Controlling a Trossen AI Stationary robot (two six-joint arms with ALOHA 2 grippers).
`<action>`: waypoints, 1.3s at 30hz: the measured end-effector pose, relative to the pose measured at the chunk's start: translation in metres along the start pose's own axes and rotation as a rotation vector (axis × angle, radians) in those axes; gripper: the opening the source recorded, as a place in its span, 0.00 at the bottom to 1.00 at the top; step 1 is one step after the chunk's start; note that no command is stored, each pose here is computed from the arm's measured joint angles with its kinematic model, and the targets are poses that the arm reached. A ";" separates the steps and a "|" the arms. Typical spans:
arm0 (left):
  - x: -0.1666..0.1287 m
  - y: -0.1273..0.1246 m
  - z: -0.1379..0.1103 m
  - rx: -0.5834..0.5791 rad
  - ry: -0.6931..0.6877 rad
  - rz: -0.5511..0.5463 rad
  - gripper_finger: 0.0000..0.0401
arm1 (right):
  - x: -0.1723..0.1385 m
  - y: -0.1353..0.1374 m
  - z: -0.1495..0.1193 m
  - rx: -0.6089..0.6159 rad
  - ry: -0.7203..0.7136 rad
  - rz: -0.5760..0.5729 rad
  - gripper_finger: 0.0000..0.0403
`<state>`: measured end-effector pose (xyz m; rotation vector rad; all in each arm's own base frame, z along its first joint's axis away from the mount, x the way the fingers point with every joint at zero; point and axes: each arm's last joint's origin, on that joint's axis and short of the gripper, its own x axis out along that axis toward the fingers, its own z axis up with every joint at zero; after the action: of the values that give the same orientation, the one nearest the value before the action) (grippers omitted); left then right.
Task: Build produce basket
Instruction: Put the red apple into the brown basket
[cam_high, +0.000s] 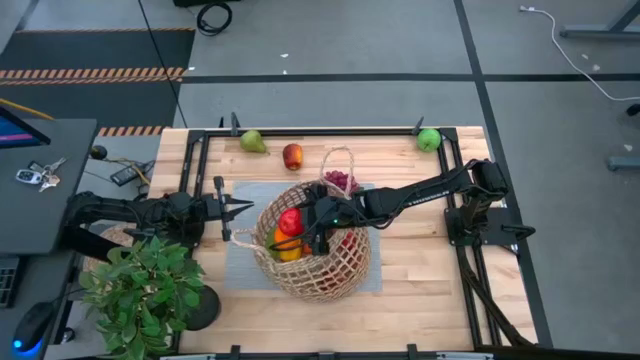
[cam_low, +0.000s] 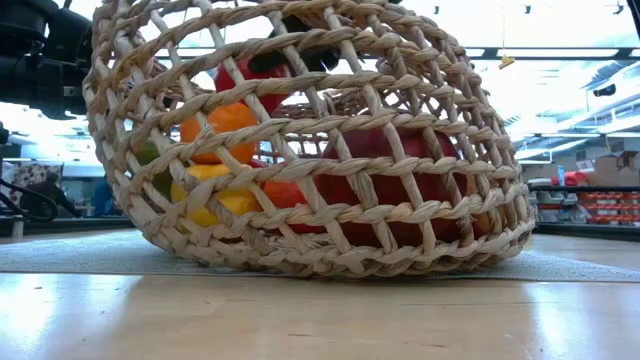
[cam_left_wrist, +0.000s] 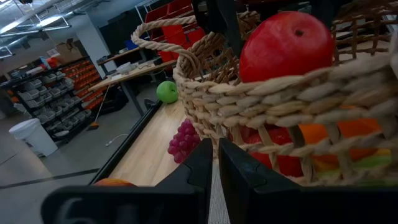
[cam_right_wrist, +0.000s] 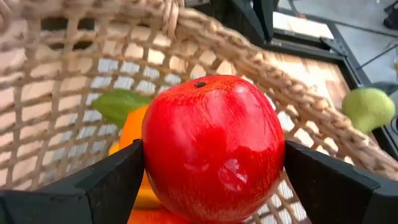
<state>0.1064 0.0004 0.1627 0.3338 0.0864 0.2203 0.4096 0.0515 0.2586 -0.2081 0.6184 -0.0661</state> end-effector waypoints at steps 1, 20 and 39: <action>0.000 0.000 0.000 0.000 0.000 0.000 0.09 | -0.001 -0.001 -0.001 -0.002 0.010 0.000 0.94; 0.000 0.000 0.000 0.000 0.000 0.000 0.09 | -0.047 -0.018 0.025 -0.029 -0.137 -0.028 0.94; 0.000 0.000 0.000 0.000 0.001 -0.001 0.08 | 0.003 -0.026 0.005 -0.281 -0.071 -0.036 0.94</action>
<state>0.1065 0.0004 0.1625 0.3340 0.0876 0.2200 0.4151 0.0265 0.2661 -0.4918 0.5520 -0.0055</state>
